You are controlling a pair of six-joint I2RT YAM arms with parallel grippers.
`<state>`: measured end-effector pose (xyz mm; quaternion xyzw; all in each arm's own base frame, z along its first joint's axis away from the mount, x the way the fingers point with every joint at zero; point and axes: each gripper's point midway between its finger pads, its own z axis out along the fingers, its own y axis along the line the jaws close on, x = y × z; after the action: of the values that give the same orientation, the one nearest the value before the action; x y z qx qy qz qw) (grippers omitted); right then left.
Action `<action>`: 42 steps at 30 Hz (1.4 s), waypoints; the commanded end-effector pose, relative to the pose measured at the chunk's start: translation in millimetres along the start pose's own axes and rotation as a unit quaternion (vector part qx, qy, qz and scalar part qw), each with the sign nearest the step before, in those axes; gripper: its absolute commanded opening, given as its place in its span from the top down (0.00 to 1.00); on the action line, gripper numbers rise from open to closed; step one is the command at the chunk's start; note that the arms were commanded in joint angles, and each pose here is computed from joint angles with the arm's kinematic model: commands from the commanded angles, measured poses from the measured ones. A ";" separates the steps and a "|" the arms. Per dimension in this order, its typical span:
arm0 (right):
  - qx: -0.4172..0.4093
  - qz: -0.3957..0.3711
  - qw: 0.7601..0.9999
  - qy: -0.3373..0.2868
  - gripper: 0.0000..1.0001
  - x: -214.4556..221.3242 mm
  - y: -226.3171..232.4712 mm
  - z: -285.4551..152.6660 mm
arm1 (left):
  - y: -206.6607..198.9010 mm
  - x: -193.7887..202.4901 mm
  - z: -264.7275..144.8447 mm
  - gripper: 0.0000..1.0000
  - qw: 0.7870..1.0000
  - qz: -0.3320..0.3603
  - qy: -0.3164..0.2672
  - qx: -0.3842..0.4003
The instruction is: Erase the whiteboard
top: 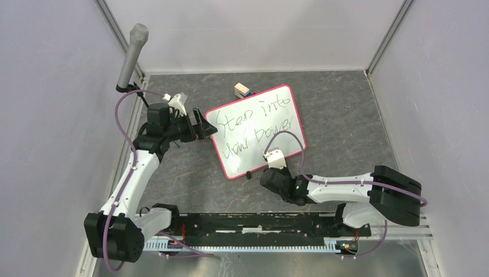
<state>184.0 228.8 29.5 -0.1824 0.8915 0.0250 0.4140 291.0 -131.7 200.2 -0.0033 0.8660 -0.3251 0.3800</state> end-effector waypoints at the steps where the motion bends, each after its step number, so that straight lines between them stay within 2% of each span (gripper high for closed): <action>1: -0.009 0.022 1.000 -0.016 0.52 -8.2 6.0 1.3 | -3.8 -7.5 0.2 0.00 1.000 0.010 -0.016 0.009; 9: -0.011 0.019 1.000 -0.011 0.51 -2.8 5.7 2.5 | -4.1 -13.6 -3.0 0.00 0.999 0.009 -0.033 0.010; 12: -0.010 0.018 1.000 -0.007 0.47 1.3 4.1 2.9 | -3.6 -14.6 -3.1 0.00 0.999 0.009 -0.035 0.009; 15: -0.011 0.018 1.000 -0.006 0.47 4.5 2.7 3.0 | -3.0 -14.1 -2.0 0.00 0.999 0.007 -0.033 0.010; 25: -0.026 0.008 0.999 -0.033 0.69 -8.8 5.6 0.4 | 0.7 -17.5 -2.2 0.00 0.999 -0.003 -0.043 0.001; 30: -0.061 -0.019 0.993 -0.097 0.80 -54.5 16.2 -15.1 | -0.8 -31.0 -2.9 0.00 0.996 -0.035 -0.079 0.009; 35: -0.085 -0.035 0.981 -0.170 0.84 -114.1 21.2 -35.3 | -6.6 -54.9 -3.5 0.03 0.986 -0.084 -0.139 0.028; 38: -0.095 -0.025 0.974 -0.204 0.84 -152.9 18.8 -38.2 | -6.6 -66.8 1.0 0.14 0.983 -0.086 -0.156 0.036; 42: -0.104 -0.025 0.966 -0.236 0.84 -199.9 22.2 -34.2 | 0.0 -69.6 11.5 0.28 0.987 -0.073 -0.137 0.033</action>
<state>239.1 273.2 141.3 -0.2270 0.8036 0.1126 0.5385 329.1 -122.1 222.1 -0.0991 0.8100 -0.3661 0.4473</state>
